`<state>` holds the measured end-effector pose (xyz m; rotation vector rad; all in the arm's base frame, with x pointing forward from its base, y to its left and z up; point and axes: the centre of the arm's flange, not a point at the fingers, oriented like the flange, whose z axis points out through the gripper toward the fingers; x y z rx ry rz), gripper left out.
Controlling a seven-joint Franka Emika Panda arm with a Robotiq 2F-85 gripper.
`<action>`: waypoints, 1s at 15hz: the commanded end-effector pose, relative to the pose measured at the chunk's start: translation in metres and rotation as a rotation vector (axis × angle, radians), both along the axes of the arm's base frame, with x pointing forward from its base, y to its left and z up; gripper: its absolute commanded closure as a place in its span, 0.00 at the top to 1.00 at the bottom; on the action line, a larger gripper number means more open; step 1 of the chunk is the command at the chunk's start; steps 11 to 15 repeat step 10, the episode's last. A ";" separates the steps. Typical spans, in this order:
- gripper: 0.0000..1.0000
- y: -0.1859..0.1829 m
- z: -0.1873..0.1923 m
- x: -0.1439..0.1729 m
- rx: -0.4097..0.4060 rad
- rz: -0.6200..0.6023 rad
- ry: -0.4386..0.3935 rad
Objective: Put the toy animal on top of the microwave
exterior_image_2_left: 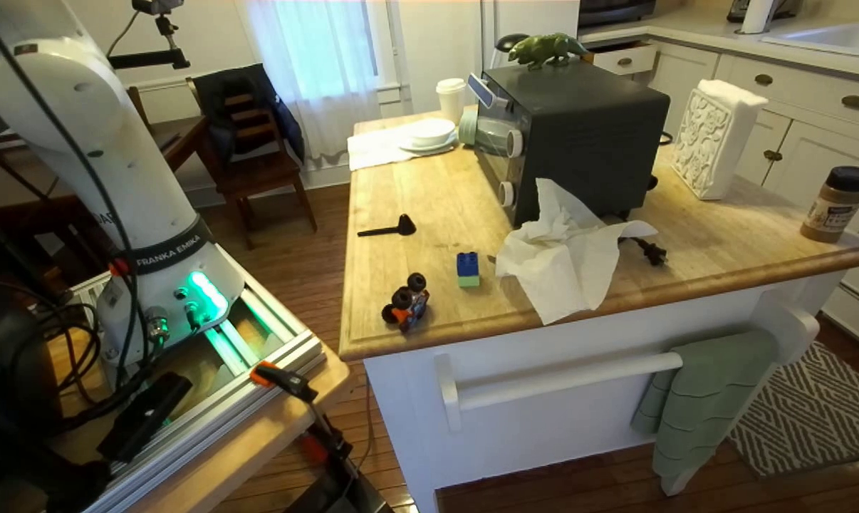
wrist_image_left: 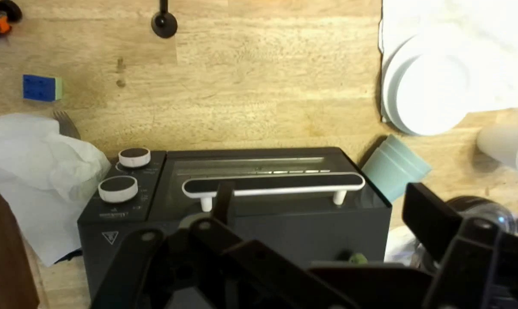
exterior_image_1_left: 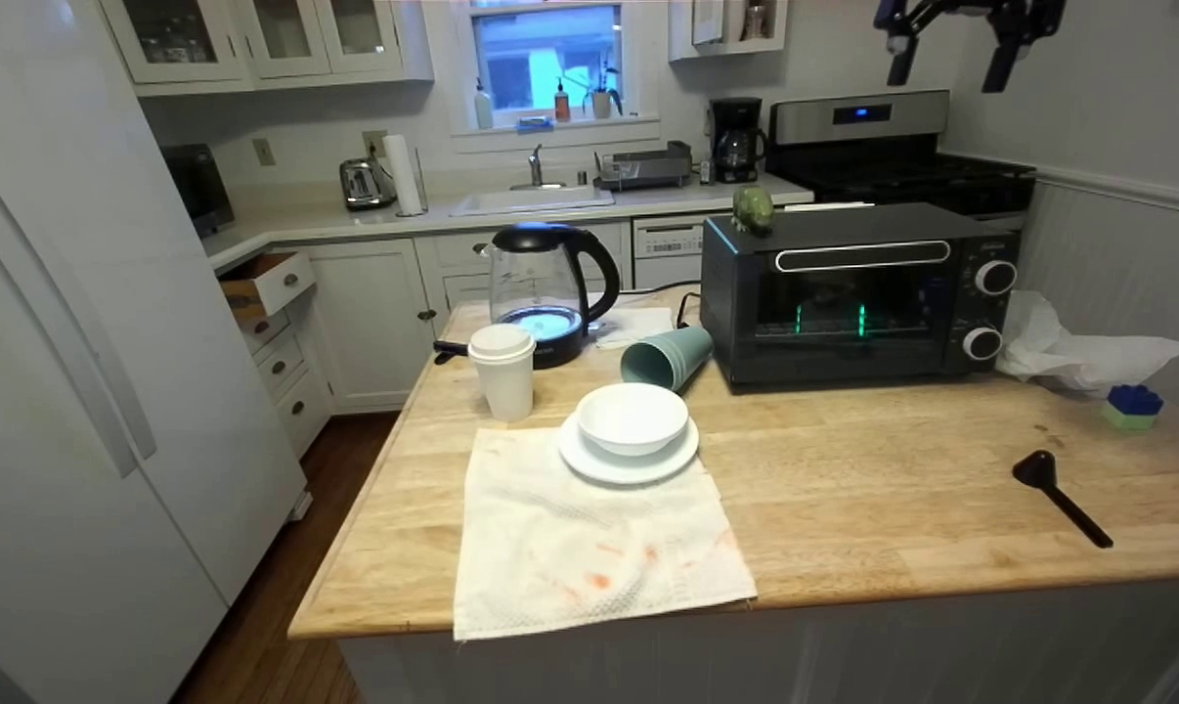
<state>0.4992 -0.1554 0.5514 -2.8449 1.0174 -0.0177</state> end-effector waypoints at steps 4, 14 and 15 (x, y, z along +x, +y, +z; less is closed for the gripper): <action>1.00 0.030 -0.007 -0.062 0.183 0.157 -0.228; 1.00 0.025 -0.002 -0.056 0.155 0.139 -0.194; 1.00 0.025 -0.002 -0.056 0.155 0.139 -0.194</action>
